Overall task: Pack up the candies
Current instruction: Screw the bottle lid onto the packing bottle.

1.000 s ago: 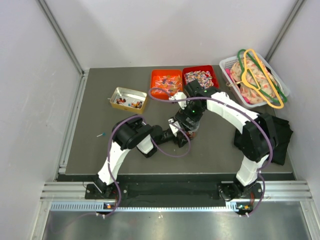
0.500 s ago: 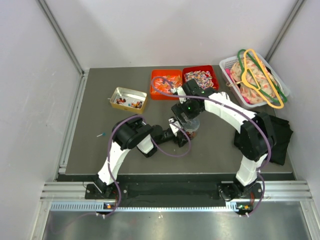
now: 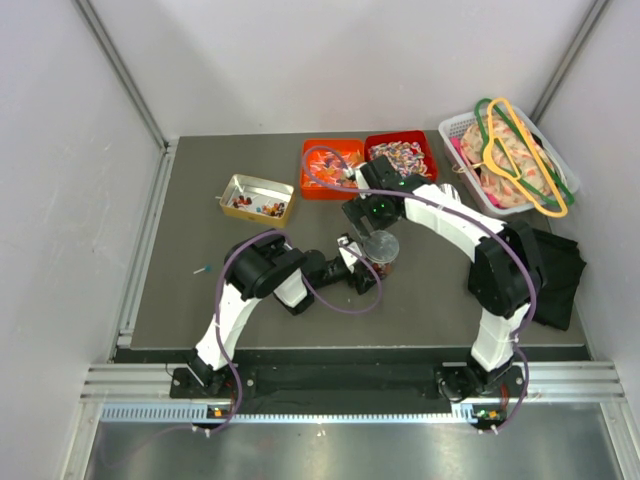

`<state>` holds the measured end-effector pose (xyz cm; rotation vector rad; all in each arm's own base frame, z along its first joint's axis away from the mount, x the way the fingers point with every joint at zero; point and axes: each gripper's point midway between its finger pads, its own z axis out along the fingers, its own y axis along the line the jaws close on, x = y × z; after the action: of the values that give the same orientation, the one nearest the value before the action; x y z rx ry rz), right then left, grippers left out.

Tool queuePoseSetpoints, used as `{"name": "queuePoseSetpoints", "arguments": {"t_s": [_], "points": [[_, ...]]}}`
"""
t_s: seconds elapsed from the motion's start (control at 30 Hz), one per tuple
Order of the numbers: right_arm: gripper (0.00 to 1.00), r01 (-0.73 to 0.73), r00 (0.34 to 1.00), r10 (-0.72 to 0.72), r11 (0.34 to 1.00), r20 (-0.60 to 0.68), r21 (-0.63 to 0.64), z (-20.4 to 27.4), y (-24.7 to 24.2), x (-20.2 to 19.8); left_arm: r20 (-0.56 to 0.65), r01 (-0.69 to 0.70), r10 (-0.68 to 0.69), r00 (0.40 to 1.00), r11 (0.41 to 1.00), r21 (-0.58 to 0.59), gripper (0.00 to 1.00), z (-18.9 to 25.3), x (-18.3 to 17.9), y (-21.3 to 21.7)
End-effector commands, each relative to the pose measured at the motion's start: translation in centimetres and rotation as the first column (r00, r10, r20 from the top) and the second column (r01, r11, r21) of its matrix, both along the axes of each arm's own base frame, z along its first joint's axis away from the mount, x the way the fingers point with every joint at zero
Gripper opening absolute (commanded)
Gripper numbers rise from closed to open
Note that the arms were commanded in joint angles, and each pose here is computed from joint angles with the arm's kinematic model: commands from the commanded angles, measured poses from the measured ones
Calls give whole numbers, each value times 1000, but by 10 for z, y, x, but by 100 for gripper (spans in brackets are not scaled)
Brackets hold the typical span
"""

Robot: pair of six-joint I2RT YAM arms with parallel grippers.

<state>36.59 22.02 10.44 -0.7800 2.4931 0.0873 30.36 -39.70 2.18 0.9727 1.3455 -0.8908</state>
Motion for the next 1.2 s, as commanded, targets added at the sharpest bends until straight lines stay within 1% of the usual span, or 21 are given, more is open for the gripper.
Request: {"name": "queuePoseSetpoints", "arguments": {"t_s": [0.0, 0.13, 0.37, 0.5, 0.57, 0.6, 0.67, 0.7, 0.73, 0.77, 0.8, 0.83, 0.87, 0.9, 0.97, 1.0, 1.03, 1.07, 1.17], "points": [[99, 50, 991, -49, 999, 125, -3, 36, -16, 24, -43, 21, -19, 999, 999, 41, 68, -25, -13, 4], [99, 66, 990, -65, 998, 128, -7, 41, -36, 26, -42, 21, -19, 999, 999, 40, 68, -25, -13, 4], [99, 6, 995, -2, 999, 96, -41, 28, -50, 3, -42, 23, -21, 999, 999, 40, 68, -25, -14, 4], [99, 55, 987, -46, 997, 151, -54, 36, -70, 10, -42, 21, -19, 999, 999, 40, 68, -25, -13, 4], [99, 29, 989, -25, 999, 145, -28, 44, -71, 11, -42, 21, -19, 999, 999, 40, 68, -25, -13, 4], [99, -36, 988, 39, 999, 147, -25, 49, -70, 10, -43, 21, -19, 999, 999, 41, 68, -25, -13, 4], [99, -119, 983, 123, 992, 134, -42, 52, -69, 3, -43, 21, -19, 999, 999, 41, 68, -25, -13, 4], [99, -210, 967, 215, 976, 137, -53, 57, -67, -3, -41, 22, -21, 999, 999, 39, 68, -24, -13, 4], [99, -286, 950, 286, 958, 123, -18, 58, -58, -12, -43, 24, -22, 999, 999, 41, 68, -25, -14, 4], [99, -323, 939, 322, 946, 122, -8, 61, -54, -15, -43, 23, -21, 999, 999, 41, 67, -25, -14, 4], [99, -374, 924, 373, 927, 84, 5, 60, -52, -28, -43, 23, -21, 999, 999, 41, 67, -25, -14, 4], [99, -432, 898, 430, 902, 88, 4, 61, -48, -31, -43, 23, -21, 999, 999, 41, 67, -25, -14, 4], [99, -447, 891, 445, 895, 95, 0, 65, -48, -29, -43, 23, -21, 999, 999, 41, 67, -25, -14, 4], [99, -486, 872, 485, 874, 70, 0, 65, -48, -36, -43, 23, -21, 999, 999, 41, 67, -25, -14, 4], [99, -537, 843, 534, 843, 72, 31, 69, -39, -42, -41, 23, -21, 999, 999, 42, 67, -25, -14, 4], [99, -585, 811, 581, 809, 69, 57, 71, -33, -50, -41, 23, -21, 999, 999, 42, 67, -25, -14, 4], [99, -603, 798, 601, 796, 44, 61, 68, -32, -57, -41, 23, -21, 999, 999, 42, 67, -25, -14, 4], [99, -629, 777, 628, 775, 40, 57, 67, -25, -61, -41, 23, -21, 999, 999, 42, 67, -25, -14, 4], [99, -667, 745, 666, 744, 27, 41, 59, -15, -66, -41, 23, -21, 999, 999, 42, 67, -25, -14, 4]]}}
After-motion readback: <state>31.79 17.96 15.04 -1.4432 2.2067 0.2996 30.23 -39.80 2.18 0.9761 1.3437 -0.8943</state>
